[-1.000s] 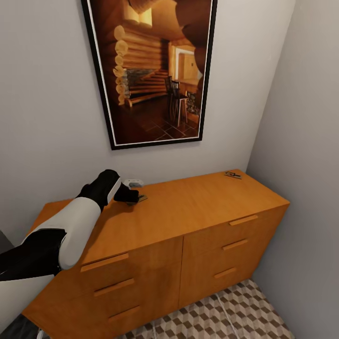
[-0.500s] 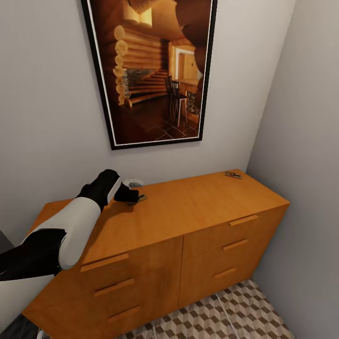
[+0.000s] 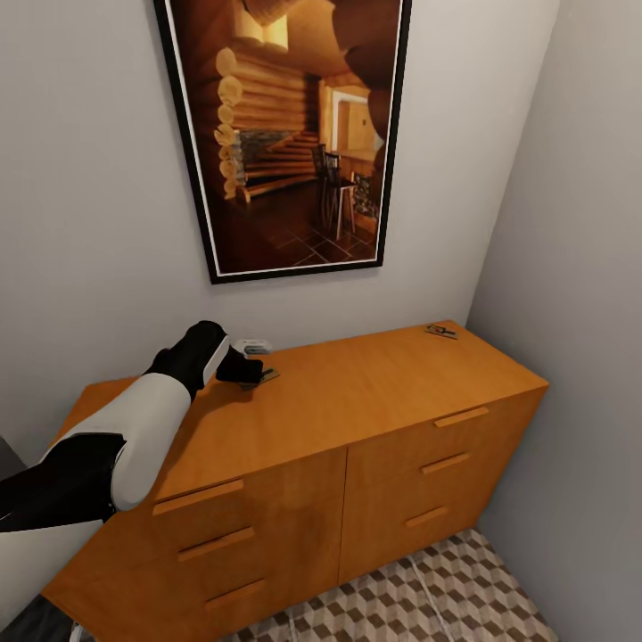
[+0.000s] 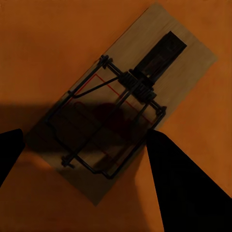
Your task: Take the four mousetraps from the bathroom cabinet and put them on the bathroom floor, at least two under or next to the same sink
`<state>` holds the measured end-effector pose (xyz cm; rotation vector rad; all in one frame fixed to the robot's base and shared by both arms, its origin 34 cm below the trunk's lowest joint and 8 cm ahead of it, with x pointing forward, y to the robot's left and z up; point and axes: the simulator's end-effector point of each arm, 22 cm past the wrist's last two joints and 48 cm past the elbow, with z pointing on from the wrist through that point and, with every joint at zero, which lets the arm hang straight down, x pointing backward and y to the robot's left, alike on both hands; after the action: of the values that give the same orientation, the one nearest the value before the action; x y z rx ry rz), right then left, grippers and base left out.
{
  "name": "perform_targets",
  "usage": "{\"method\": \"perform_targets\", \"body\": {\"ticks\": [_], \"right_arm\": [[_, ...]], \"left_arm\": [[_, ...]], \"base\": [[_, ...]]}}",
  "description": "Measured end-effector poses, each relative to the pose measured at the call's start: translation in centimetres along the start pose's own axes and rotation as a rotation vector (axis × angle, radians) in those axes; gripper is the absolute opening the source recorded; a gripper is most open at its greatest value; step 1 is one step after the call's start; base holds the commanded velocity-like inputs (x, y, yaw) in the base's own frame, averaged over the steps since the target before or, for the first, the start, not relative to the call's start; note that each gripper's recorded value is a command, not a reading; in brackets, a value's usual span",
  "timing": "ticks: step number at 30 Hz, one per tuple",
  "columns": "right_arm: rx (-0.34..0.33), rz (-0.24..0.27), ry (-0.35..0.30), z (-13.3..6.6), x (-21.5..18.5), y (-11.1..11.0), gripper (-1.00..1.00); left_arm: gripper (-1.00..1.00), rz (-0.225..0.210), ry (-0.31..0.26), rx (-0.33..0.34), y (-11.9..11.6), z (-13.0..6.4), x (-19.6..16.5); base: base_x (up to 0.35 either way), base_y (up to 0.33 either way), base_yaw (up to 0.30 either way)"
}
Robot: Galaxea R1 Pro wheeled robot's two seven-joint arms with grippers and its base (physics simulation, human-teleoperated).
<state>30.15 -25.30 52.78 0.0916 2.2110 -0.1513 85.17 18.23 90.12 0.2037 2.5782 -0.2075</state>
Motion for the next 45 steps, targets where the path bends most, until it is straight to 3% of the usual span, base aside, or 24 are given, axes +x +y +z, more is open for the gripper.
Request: {"method": "perform_targets", "body": {"ticks": [45], "right_arm": [[-0.002,0.001,0.001,0.0,0.0,0.1,-1.00]], "left_arm": [[-1.00,0.040,-0.023,-0.022,-0.5,-0.6,-1.1]], "base": [[0.000,0.000,0.000]]}}
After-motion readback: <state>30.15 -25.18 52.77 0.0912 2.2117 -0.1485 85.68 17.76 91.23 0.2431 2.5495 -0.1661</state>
